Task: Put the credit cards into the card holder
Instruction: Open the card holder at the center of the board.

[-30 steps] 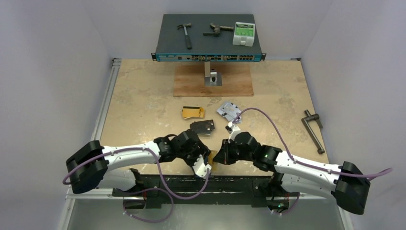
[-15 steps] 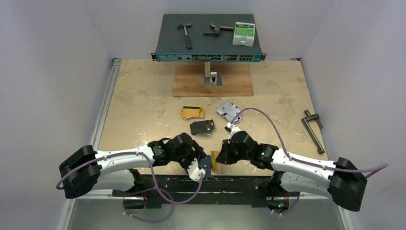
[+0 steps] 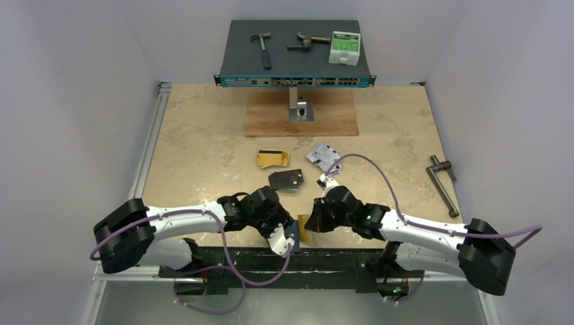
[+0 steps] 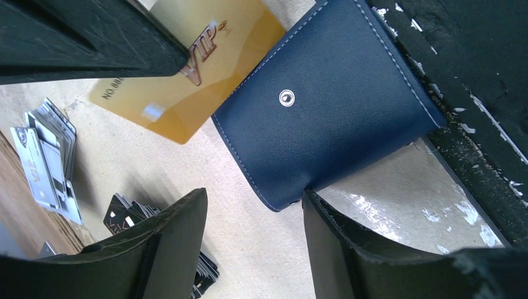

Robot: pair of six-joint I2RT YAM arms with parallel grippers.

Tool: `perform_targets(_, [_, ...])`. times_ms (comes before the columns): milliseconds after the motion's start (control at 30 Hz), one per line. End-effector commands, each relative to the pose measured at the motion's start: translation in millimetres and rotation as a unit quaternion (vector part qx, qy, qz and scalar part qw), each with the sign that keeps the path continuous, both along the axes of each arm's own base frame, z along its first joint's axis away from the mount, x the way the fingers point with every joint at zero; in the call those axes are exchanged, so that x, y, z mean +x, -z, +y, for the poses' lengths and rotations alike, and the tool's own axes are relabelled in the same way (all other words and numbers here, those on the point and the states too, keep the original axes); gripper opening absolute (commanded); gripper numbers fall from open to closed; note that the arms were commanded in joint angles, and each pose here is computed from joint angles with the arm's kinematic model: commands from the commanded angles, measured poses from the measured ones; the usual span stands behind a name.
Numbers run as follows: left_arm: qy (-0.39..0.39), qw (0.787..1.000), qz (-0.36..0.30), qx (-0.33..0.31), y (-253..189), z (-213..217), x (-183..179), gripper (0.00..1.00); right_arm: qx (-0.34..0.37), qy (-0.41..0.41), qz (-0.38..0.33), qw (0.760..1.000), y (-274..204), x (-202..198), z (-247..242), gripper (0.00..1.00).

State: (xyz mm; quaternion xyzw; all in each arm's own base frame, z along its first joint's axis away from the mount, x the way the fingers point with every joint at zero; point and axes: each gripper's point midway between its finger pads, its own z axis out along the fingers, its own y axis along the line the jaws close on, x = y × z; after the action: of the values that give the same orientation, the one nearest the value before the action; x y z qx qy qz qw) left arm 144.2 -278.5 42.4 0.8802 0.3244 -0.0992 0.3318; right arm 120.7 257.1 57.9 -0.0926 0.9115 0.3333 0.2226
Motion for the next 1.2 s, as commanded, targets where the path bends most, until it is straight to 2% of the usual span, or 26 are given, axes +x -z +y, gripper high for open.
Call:
perform_targets(0, [0.029,0.999,0.005,-0.019,-12.6,-19.4,-4.7,0.56,0.028,0.004,0.008,1.000,2.5,3.4,6.6,0.00])
perform_targets(200, [0.035,0.999,0.014,-0.002,-2.5,-14.0,-12.2,0.58,0.071,0.028,0.010,0.997,-3.9,10.7,-3.8,0.00])
perform_targets(533, [0.018,0.999,0.040,0.018,6.9,-13.8,-13.9,0.68,0.073,0.046,0.024,0.996,4.2,16.0,-13.9,0.00])
perform_targets(1167, [0.025,0.999,0.021,0.014,3.8,-20.8,-9.4,0.67,0.151,-0.014,0.012,0.988,-12.5,5.2,-2.2,0.00])
